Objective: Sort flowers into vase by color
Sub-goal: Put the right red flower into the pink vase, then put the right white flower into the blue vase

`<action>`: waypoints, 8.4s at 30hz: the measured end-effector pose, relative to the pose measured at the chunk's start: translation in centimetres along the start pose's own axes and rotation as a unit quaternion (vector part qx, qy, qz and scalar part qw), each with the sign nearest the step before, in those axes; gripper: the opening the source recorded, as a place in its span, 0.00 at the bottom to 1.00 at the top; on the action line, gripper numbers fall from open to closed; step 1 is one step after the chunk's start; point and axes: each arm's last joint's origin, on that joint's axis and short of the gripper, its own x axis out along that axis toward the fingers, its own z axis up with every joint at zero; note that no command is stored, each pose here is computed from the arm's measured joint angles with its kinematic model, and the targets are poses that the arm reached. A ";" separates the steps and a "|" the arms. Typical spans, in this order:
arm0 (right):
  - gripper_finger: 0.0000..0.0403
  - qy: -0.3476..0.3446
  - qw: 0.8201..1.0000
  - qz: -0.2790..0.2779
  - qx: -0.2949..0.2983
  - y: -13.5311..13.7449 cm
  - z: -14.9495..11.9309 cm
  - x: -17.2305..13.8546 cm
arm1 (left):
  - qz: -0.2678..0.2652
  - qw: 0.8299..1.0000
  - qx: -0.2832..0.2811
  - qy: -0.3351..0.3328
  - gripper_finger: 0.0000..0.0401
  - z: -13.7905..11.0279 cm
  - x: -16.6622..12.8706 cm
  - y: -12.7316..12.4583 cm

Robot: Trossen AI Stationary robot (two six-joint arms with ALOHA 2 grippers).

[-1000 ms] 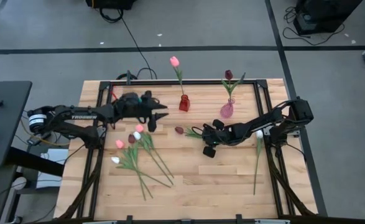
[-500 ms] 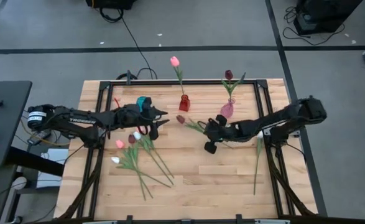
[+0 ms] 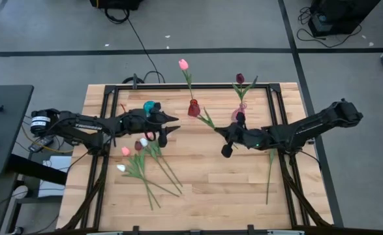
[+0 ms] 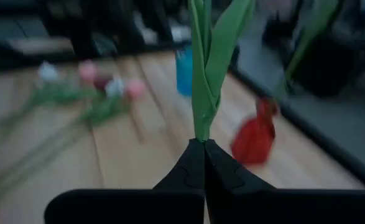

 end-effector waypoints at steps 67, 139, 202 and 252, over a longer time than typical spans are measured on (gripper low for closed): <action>0.26 -0.190 0.981 0.031 0.017 0.6 -1.7 3.2 | -0.152 0.987 -0.004 0.046 0.00 1.0 11.5 -1.8; 0.04 -0.225 0.953 -0.170 -0.107 -8.2 2.8 -9.1 | 0.005 0.992 0.026 -0.125 0.22 1.4 -1.6 0.9; 0.38 0.553 0.762 -0.102 0.320 -9.5 -4.9 -6.3 | 0.026 0.993 0.057 -0.104 0.22 1.0 -1.5 1.0; 0.29 0.622 0.638 -0.309 0.333 0.9 -12.2 -8.3 | 0.022 0.997 0.071 -0.033 0.22 -0.4 -1.3 1.0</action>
